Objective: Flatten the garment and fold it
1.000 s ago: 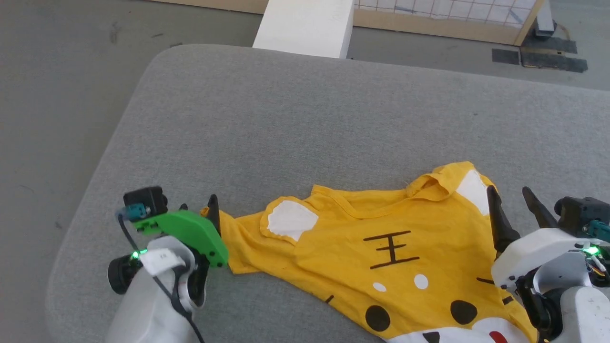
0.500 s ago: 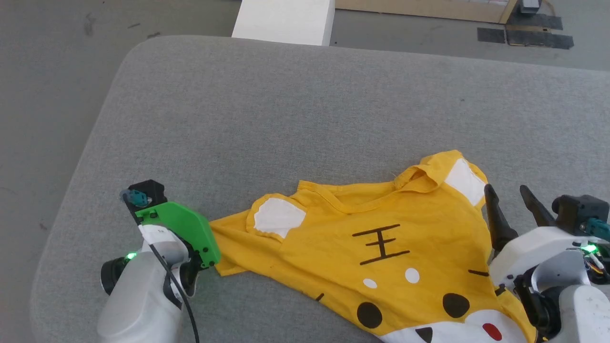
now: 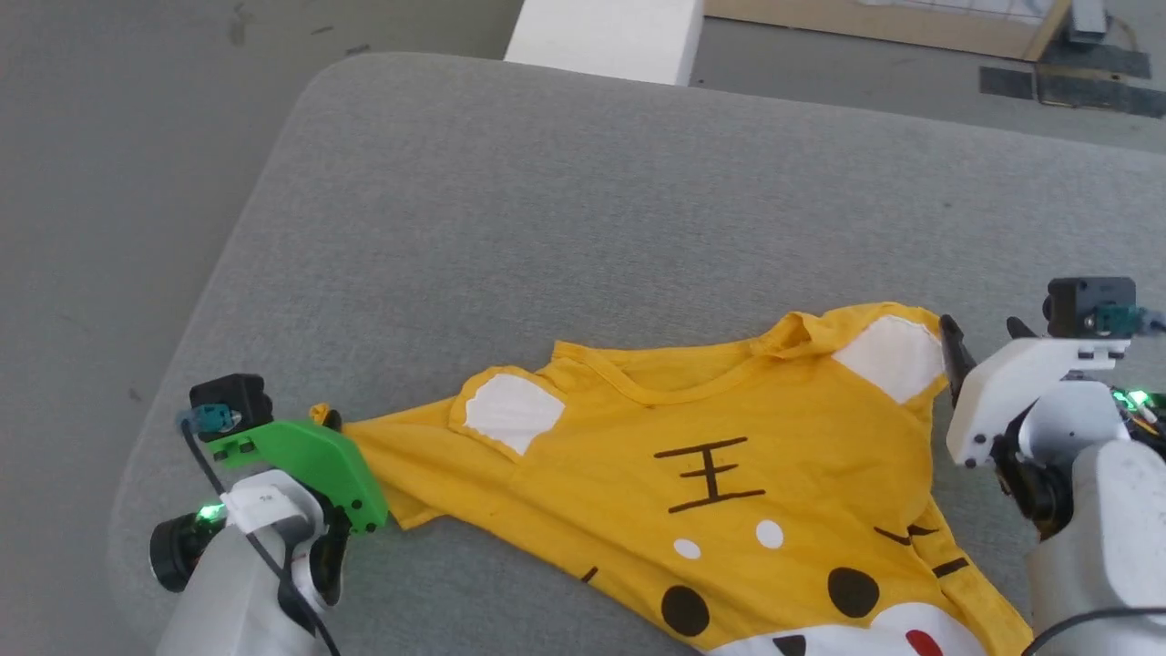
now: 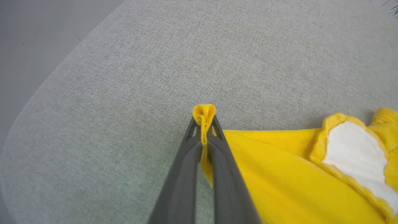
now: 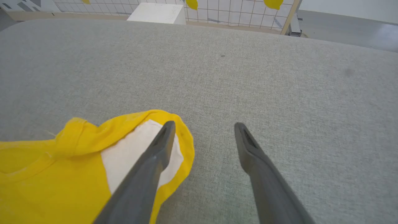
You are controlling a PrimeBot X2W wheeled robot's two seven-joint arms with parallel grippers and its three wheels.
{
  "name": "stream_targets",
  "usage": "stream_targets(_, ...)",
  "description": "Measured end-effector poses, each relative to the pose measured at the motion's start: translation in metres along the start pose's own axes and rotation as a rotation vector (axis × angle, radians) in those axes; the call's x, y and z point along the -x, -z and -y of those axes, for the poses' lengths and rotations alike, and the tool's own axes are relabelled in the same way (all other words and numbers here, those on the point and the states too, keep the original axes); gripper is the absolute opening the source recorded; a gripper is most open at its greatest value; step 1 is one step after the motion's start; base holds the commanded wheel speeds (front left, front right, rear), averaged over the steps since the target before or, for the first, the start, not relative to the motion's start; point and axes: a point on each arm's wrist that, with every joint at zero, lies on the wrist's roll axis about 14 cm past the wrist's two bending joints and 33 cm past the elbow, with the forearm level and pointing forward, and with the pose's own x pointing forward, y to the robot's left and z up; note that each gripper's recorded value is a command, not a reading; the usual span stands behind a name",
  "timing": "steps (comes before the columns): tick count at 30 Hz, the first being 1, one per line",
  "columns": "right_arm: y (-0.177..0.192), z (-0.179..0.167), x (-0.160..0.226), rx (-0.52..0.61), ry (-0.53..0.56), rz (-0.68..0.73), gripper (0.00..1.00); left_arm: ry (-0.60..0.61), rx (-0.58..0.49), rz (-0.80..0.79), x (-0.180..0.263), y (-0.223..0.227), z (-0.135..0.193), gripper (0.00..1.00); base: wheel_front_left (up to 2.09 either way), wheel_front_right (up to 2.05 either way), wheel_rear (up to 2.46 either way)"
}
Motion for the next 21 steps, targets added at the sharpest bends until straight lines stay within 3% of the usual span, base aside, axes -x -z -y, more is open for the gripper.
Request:
stream_targets(10, 0.037, -0.045, -0.034, 0.022, -0.132, -0.283, 1.0, -0.042, 0.026, -0.003, 0.01, 0.006, -0.021, 0.0, 0.0, 0.0, 0.0)
stream_targets(15, 0.047, -0.06, -0.039, 0.101, -0.186, -0.413, 1.0, -0.056, 0.032, -0.019, 0.01, 0.013, -0.025, 0.0, 0.0, 0.0, 0.0)
stream_targets(16, 0.05, -0.061, -0.039, 0.114, -0.193, -0.434, 0.56, -0.056, 0.031, -0.021, 0.01, 0.014, -0.026, 0.0, 0.0, 0.0, 0.0)
stream_targets(18, 0.05, -0.063, -0.037, 0.149, -0.206, -0.467, 0.09, -0.052, 0.033, -0.027, 0.01, 0.016, -0.025, 0.0, 0.0, 0.0, 0.0)
stream_targets(19, 0.05, -0.064, -0.036, 0.157, -0.21, -0.475, 0.0, -0.048, 0.033, -0.029, 0.01, 0.017, -0.024, 0.0, 0.0, 0.0, 0.0)
stream_targets(21, 0.048, -0.066, -0.032, 0.178, -0.221, -0.485, 0.0, -0.037, 0.03, -0.026, 0.01, 0.016, -0.021, 0.0, 0.0, 0.0, 0.0)
